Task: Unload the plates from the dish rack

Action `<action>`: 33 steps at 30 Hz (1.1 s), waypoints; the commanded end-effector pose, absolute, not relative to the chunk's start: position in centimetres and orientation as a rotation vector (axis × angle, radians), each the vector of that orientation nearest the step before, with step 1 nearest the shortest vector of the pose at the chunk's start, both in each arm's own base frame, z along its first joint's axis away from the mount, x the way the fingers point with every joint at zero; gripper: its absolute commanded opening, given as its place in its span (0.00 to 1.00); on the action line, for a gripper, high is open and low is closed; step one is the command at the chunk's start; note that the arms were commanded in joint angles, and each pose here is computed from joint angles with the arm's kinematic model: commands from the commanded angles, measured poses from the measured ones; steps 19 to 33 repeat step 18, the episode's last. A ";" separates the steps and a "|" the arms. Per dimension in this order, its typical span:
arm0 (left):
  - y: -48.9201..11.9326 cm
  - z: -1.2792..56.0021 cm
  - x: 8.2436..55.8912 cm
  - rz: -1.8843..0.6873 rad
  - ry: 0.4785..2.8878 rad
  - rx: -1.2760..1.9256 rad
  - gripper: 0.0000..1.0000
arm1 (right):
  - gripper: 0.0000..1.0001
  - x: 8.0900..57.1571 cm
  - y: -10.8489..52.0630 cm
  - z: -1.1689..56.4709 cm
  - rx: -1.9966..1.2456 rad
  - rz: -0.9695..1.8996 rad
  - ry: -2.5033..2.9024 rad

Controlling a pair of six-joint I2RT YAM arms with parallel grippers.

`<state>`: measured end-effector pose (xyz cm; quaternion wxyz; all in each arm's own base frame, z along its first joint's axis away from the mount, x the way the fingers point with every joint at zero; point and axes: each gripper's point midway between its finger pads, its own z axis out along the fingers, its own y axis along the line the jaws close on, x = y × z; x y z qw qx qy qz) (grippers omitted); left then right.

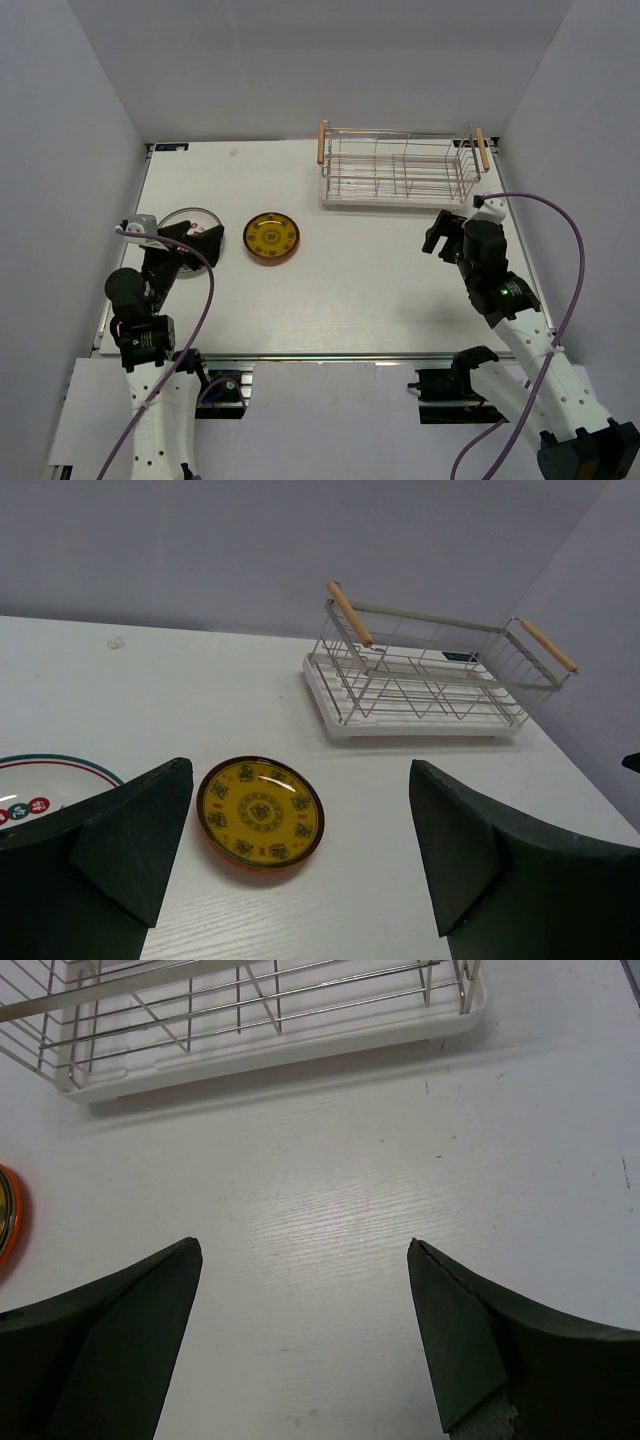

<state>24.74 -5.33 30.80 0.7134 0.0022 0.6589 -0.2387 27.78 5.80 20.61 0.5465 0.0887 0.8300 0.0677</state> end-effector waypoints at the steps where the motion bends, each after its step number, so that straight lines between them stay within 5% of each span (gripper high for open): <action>1: -5.8 30.2 24.8 -0.534 1.477 0.052 0.98 | 0.89 28.1 5.3 21.1 0.216 0.132 1.934; 33: -5.4 29.1 25.5 -0.553 1.534 0.013 0.98 | 0.89 28.4 5.7 20.8 0.185 0.139 1.936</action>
